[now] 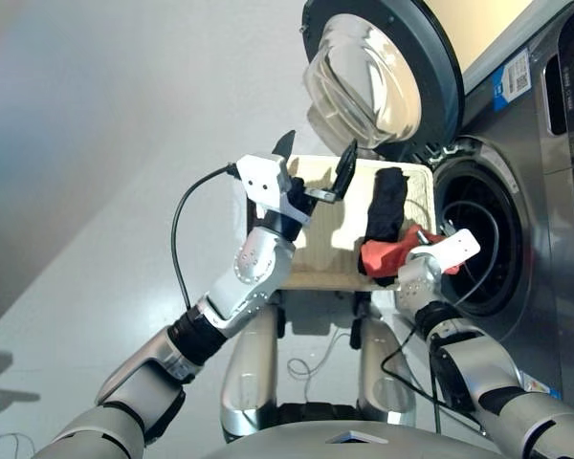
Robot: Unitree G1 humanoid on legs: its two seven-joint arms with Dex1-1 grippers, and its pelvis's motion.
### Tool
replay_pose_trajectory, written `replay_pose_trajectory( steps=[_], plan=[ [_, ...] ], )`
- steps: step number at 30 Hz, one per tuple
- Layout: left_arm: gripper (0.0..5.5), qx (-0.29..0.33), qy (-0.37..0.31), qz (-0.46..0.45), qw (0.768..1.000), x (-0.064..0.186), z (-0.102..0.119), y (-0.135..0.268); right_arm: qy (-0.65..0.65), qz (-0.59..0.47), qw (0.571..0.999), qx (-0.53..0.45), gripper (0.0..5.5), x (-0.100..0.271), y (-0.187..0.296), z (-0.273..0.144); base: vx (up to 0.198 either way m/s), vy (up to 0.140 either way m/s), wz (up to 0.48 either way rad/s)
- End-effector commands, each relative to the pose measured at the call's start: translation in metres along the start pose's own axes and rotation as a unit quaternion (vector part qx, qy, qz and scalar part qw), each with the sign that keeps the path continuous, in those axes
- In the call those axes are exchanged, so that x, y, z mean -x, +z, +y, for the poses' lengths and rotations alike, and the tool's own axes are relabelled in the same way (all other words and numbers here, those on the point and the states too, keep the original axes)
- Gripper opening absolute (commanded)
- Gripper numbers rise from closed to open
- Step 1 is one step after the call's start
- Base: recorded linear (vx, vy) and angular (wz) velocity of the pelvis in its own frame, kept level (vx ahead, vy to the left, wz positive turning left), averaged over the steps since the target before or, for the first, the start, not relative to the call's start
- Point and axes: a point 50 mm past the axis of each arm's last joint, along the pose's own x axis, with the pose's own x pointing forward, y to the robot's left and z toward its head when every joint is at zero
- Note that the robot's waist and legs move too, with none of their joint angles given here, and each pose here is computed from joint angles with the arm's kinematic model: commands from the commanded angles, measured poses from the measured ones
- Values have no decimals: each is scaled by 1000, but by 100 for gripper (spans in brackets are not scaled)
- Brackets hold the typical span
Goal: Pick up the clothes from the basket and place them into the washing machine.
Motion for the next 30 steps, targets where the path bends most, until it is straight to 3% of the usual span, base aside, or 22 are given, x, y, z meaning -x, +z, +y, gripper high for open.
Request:
replay_pose_trajectory(
  steps=[1,11,19,30],
  plan=[
    [550,30,-42,-64,997,2,-15,26,-10,-76,996,-48,0,-14,54,9,0,0,0],
    [550,2,-22,-45,999,19,0,23,-58,-206,976,-50,0,-30,160,-14,-45,-14,25],
    [550,-30,-6,-64,997,31,11,37,-74,-327,940,-59,0,-16,254,-18,-67,1,47],
    [550,-64,-2,-86,994,38,15,52,-72,-430,898,-50,0,9,310,-21,-11,-2,-2]
  ],
)
